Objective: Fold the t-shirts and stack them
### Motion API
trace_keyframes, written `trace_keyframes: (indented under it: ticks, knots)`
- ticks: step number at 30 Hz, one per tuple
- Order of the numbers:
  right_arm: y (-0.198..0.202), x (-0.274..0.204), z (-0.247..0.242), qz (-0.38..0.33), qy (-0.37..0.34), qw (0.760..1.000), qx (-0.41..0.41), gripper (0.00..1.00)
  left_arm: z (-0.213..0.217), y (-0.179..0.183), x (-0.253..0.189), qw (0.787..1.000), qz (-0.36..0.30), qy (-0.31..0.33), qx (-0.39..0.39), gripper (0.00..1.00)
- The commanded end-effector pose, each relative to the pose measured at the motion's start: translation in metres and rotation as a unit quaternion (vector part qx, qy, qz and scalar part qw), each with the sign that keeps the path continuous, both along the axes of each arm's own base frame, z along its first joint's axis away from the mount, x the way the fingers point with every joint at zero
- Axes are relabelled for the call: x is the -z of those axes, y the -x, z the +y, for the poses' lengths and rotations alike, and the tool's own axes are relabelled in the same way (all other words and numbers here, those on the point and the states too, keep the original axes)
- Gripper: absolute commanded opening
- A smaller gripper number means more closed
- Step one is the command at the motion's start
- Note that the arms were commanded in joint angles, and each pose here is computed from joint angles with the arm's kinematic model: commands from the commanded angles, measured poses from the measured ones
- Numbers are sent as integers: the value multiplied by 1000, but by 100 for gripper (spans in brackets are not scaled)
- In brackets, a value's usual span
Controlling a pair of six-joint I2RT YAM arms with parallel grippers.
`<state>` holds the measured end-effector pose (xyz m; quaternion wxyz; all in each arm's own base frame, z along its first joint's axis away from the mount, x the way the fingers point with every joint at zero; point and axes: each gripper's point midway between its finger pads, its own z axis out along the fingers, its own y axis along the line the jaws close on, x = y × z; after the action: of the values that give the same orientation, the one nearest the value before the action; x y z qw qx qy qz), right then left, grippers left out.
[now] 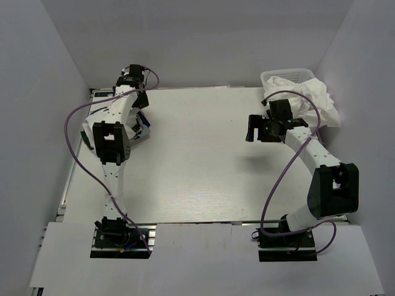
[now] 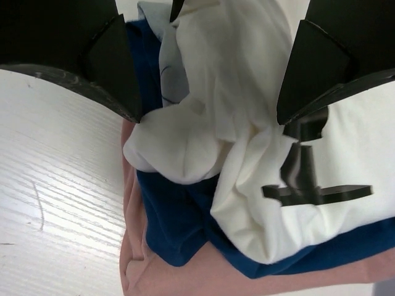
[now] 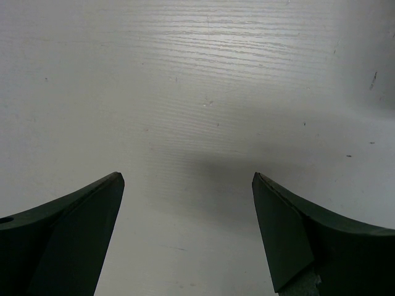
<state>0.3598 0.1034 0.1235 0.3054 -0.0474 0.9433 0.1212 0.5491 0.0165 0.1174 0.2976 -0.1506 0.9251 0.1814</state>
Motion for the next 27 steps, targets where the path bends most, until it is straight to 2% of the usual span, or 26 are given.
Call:
trace_keyframes:
  ticks: [1, 7, 9, 10, 12, 14, 20, 23, 24, 27]
  knots:
    - [-6, -10, -2, -14, 6, 1000, -2, 90, 2, -8, 8, 1000, 3, 8, 4, 100]
    - [-8, -9, -2, -13, 6, 1000, -1, 90, 21, -4, 7, 998, 4, -42, -36, 98]
    - [-7, -10, 1, -12, 3, 1000, -5, 90, 33, -1, 1, 996, -5, -57, -65, 86]
    - [-7, -9, 1, -10, 2, 1000, -6, 90, 36, 2, 0, 995, -2, -65, -74, 70]
    - [-8, -9, 3, -10, -1, 1000, -6, 90, 43, 3, -19, 993, -28, -59, -94, 60]
    - [-8, -9, 2, -8, -2, 1000, -6, 90, 49, 6, -25, 991, -40, -58, -111, 50]
    - [-8, -10, 2, -11, -2, 1000, -5, 90, 59, 9, -43, 989, -60, -54, -125, 40]
    - [-8, -11, 3, -11, -2, 1000, -5, 90, 65, 14, -47, 987, -54, -73, -134, 24]
    - [-8, -10, 3, -10, -2, 1000, -4, 90, 65, 18, -45, 987, -44, -75, -134, 12]
    - [-8, -9, 4, -8, -3, 1000, -5, 90, 67, 22, -45, 987, -36, -82, -136, 0]
